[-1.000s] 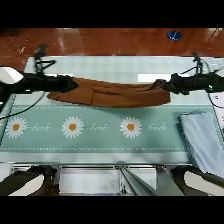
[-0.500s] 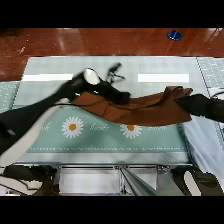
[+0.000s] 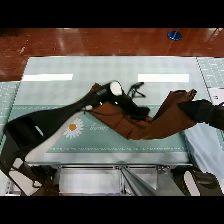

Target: Fold the shirts.

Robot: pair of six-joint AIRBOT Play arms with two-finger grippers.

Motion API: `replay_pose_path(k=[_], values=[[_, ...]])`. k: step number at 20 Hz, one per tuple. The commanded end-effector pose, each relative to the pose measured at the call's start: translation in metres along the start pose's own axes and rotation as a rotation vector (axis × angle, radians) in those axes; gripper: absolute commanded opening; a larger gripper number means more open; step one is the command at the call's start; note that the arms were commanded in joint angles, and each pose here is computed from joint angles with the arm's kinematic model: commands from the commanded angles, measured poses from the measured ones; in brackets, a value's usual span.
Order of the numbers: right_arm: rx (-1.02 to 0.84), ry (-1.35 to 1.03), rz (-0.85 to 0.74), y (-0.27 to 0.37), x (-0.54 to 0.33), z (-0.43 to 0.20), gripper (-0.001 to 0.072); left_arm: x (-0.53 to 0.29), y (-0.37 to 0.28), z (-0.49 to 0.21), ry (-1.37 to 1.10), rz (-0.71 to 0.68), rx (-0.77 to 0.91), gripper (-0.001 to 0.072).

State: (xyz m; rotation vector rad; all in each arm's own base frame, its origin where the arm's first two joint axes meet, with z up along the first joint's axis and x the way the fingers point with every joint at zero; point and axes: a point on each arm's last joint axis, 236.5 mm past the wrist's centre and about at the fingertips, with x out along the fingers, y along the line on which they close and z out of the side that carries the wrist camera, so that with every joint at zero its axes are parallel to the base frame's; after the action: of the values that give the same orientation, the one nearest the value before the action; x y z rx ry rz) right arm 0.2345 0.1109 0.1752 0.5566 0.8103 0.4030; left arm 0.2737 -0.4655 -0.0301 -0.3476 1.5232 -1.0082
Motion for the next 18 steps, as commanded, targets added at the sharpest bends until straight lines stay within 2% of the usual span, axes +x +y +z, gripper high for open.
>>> replay_pose_path(k=[1, 3, 6, 10, 14, 18], values=[[0.015, 0.012, -0.001, -0.003, 0.004, 0.001, 0.0021, -0.092, 0.036, 0.038, -0.081, -0.024, -0.090, 0.0020], [0.032, 0.035, 0.050, 0.001, 0.016, 0.006, 0.0021, -0.179, 0.071, 0.053, -0.193, 0.025, -0.121, 0.0020], [0.038, 0.051, 0.168, 0.023, 0.054, 0.021, 0.0021, -0.318, 0.107, 0.046, -0.425, 0.198, -0.129, 0.0020], [-0.003, 0.117, 0.211, 0.056, 0.143, 0.025, 0.0021, -0.447, 0.093, -0.010, -0.794, 0.330, -0.108, 0.0020], [-0.026, 0.224, 0.250, 0.096, 0.236, 0.027, 0.0021, -0.446, 0.084, -0.084, -0.874, 0.420, -0.064, 0.0020], [0.029, 0.295, 0.308, 0.122, 0.304, 0.021, 0.0021, -0.399, 0.100, -0.120, -0.845, 0.400, -0.118, 0.0020]])
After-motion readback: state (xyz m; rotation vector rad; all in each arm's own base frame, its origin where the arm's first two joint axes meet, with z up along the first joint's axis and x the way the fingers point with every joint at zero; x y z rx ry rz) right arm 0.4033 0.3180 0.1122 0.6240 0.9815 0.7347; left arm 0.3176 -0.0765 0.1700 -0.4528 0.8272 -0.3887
